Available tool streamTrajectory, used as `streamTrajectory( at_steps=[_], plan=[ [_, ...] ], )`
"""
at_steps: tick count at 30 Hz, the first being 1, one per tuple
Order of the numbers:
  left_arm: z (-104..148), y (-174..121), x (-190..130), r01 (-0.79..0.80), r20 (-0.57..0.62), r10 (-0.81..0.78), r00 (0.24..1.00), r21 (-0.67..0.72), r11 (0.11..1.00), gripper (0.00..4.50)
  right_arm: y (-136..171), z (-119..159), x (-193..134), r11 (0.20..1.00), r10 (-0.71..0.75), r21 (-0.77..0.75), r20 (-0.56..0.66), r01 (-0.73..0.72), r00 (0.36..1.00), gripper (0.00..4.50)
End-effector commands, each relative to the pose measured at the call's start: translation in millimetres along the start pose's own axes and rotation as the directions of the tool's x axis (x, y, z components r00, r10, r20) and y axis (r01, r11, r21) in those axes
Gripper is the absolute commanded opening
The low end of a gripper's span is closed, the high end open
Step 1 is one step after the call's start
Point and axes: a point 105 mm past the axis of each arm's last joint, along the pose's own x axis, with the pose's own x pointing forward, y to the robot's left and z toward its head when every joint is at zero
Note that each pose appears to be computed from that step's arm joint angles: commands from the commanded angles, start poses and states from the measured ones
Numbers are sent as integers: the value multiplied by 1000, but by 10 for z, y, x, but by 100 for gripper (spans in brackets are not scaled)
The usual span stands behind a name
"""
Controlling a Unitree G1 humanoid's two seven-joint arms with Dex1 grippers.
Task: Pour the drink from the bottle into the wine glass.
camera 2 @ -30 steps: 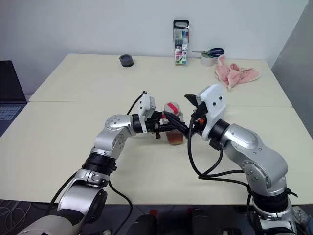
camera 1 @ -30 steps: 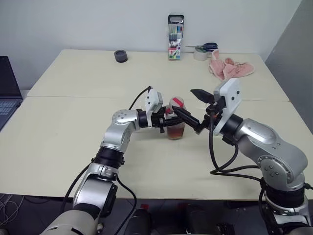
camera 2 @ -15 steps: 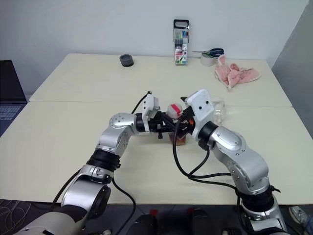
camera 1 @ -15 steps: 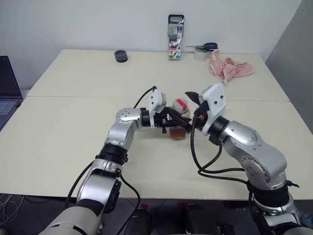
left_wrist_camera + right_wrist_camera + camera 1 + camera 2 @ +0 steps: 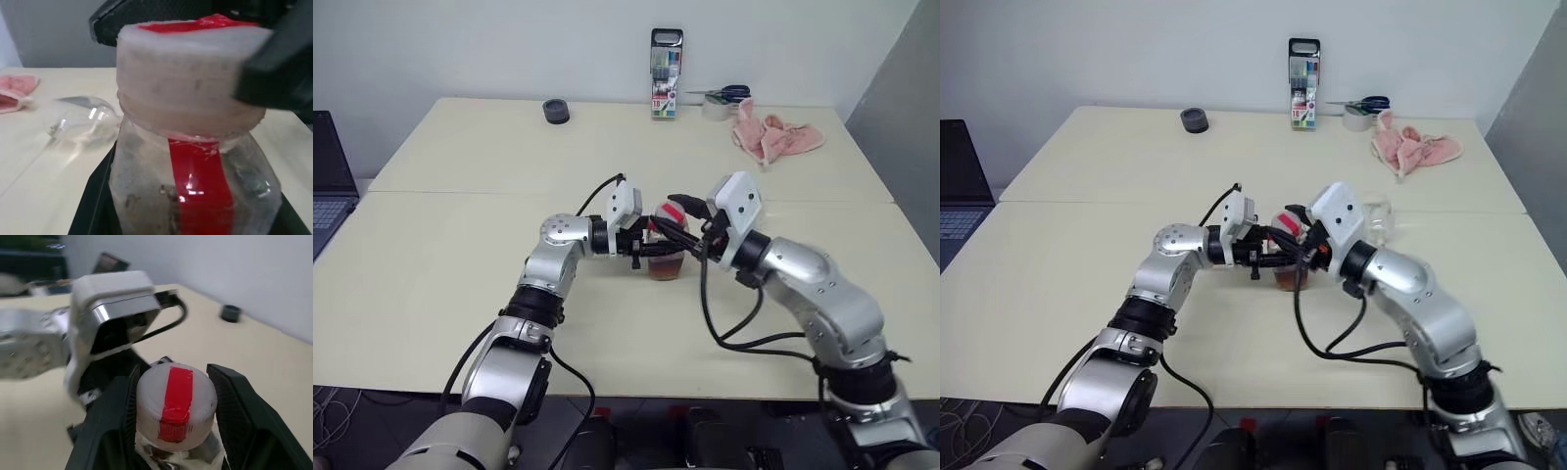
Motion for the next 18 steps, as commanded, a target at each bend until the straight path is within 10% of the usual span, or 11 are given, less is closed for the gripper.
streamTrajectory(
  at_steps=[1, 7, 12, 18],
  plan=[
    [120, -19, -3, 43, 4, -43, 999, 41, 998, 171, 35, 100, -61, 961, 255, -103, -17, -256, 967, 185],
    [174, 56, -19, -19, 42, 18, 999, 16, 1000, 171, -145, 87, -58, 984, 178, -24, 18, -177, 984, 185],
    [186, 152, 12, -91, 53, 91, 994, 7, 996, 169, -175, 249, -222, 999, -28, -21, 91, 30, 995, 394],
    [196, 225, 93, -118, 54, 117, 992, 22, 993, 169, -23, 198, -222, 950, -314, 42, 112, 311, 943, 394]
  ],
)
